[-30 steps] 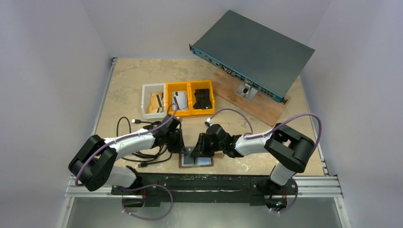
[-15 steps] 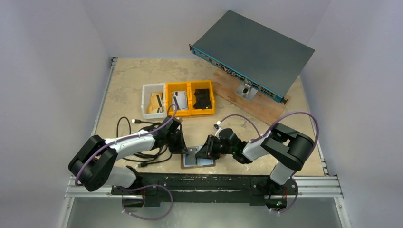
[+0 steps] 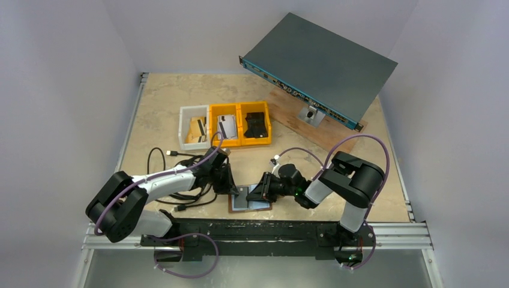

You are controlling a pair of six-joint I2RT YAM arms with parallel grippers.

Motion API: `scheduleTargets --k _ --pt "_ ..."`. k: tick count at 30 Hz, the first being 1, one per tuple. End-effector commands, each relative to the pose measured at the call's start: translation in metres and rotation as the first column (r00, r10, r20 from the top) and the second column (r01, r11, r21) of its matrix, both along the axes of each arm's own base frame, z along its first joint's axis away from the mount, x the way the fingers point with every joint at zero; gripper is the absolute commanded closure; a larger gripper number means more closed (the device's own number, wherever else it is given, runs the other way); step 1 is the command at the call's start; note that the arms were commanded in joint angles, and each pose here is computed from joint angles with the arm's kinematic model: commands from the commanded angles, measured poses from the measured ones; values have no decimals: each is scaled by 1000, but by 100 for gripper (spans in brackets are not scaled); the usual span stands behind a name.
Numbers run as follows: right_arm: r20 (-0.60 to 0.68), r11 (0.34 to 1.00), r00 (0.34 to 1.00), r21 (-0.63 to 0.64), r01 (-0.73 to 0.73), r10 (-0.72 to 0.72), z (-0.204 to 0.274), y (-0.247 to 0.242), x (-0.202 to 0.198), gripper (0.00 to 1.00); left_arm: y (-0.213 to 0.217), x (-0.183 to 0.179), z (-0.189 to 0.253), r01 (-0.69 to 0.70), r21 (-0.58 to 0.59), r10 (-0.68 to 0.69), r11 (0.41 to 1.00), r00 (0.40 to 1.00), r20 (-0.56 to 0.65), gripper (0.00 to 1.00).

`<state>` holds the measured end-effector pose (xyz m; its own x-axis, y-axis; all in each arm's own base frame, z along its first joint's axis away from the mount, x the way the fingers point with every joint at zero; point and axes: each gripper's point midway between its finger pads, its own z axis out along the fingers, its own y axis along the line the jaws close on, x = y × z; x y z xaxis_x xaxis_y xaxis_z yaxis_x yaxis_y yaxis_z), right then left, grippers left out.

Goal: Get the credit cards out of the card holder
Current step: Remove the credit card from the card holder.

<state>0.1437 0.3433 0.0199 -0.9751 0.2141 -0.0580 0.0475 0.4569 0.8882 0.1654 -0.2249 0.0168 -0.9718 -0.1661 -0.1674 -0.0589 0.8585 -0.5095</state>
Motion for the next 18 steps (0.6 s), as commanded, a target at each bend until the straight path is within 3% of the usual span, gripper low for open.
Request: scheduleTargets --k 1,11,18 --pt "-21 1000 1000 -5 -4 4 -7 -1 -2 86 23 -16 -24 -1 104 6 995 999 -48 100" --pt "-22 999 999 -12 42 -43 -7 -12 2 100 26 -15 -14 -7 104 9 995 1000 -25 100" --pt "-21 999 999 -14 50 -50 -8 -14 3 100 29 -12 -3 -1 118 0 993 1000 8 100"
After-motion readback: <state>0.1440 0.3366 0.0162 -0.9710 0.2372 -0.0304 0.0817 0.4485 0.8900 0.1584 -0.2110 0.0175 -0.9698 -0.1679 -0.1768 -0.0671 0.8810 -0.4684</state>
